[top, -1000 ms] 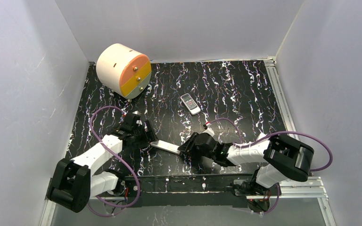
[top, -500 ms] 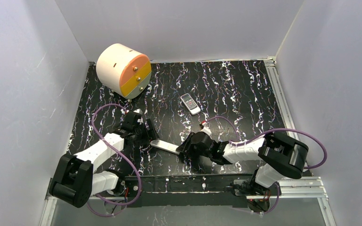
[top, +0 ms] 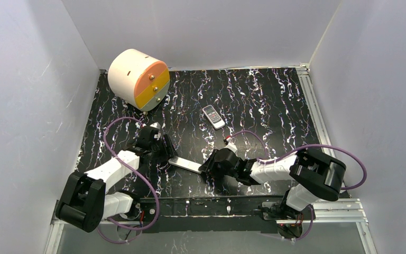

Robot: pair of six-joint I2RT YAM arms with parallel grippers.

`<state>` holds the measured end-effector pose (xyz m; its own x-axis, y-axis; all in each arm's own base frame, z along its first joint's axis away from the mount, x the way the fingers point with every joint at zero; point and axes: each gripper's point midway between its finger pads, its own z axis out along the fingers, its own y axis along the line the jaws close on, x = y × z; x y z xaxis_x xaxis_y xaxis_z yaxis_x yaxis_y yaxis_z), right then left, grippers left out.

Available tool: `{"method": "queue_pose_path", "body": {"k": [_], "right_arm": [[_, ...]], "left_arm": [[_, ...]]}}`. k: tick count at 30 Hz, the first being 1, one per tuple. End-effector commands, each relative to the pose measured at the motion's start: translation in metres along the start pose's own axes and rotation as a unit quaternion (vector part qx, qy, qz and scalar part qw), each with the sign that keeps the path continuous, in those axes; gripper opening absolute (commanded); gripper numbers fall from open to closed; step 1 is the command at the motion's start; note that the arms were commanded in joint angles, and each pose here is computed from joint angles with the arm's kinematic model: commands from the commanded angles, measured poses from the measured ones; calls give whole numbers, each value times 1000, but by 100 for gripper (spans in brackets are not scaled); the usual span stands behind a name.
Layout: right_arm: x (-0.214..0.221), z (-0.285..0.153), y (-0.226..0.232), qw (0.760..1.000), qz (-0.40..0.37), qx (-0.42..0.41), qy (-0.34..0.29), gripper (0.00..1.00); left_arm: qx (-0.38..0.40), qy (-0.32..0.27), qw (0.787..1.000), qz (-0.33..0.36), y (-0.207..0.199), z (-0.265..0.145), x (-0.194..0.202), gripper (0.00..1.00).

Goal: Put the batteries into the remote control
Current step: Load the battery cover into the remote control.

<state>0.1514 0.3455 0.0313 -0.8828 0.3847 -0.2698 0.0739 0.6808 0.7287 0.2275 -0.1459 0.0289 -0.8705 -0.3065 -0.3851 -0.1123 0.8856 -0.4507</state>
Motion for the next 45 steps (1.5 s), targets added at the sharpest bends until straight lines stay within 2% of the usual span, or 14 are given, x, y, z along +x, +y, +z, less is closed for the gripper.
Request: {"method": "queue_pose_path", "body": {"k": [1,11,16,27,33,39,45], "right_arm": [[-2,0,-25,999,-20,43,-8,38],[-4,-2,-25,999,-23,45,-10,27],[-7,-4,-27,997,-33,61,-13,26],[1,10,-15,997,-41,66,18,28],[4,18,-13,995,-47,79,28,34],[2,21,-15,994,-54,93,26,43],[6,30,-21,989,-78,122,34,44]], "left_arm": [[-5,20,1000,0,9,-3,17,55],[1,35,999,3,6,-2,23,52],[-2,35,999,4,7,-2,24,52],[10,51,999,0,4,0,33,51],[9,51,999,0,6,0,34,50],[10,52,999,0,5,0,34,50],[13,56,998,-1,5,2,36,50]]}}
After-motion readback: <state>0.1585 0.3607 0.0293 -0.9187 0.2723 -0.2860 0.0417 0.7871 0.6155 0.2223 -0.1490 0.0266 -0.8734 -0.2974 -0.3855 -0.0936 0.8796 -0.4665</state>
